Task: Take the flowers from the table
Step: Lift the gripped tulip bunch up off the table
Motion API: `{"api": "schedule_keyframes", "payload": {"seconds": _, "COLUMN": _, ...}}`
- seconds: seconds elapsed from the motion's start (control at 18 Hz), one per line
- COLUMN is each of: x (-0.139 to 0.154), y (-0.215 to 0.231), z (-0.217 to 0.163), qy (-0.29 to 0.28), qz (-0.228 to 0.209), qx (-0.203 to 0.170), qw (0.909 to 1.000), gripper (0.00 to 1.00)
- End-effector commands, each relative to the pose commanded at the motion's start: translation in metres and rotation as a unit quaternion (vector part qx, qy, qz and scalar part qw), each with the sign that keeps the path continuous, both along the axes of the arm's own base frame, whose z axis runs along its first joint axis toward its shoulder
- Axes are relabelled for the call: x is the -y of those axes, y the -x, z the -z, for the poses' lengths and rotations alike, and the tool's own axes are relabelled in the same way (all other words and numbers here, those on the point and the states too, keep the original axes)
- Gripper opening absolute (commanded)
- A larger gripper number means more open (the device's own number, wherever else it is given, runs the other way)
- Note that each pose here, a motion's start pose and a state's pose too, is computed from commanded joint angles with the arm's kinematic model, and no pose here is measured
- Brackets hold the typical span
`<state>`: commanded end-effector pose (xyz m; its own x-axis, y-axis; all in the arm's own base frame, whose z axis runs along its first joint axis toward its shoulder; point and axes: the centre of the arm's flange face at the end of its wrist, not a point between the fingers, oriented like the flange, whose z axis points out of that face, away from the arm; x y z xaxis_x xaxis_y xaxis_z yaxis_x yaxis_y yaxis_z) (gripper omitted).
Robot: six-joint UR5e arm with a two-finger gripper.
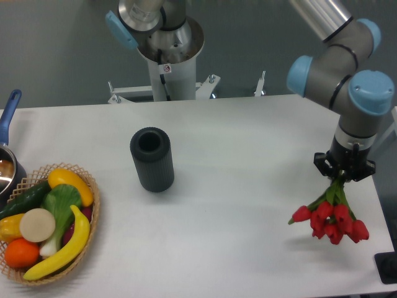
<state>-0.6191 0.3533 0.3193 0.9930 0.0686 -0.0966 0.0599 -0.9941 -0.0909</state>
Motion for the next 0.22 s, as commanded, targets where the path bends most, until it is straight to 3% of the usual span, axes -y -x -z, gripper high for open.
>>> {"api": "schedule_keyframes", "payload": {"seconds": 0.22, "x": -0.001, "y": -0.009, "z": -0.015, "qy": 0.005, "qz": 0.004, "qx": 0.016, "qw": 0.9999, "gripper": 0.00}}
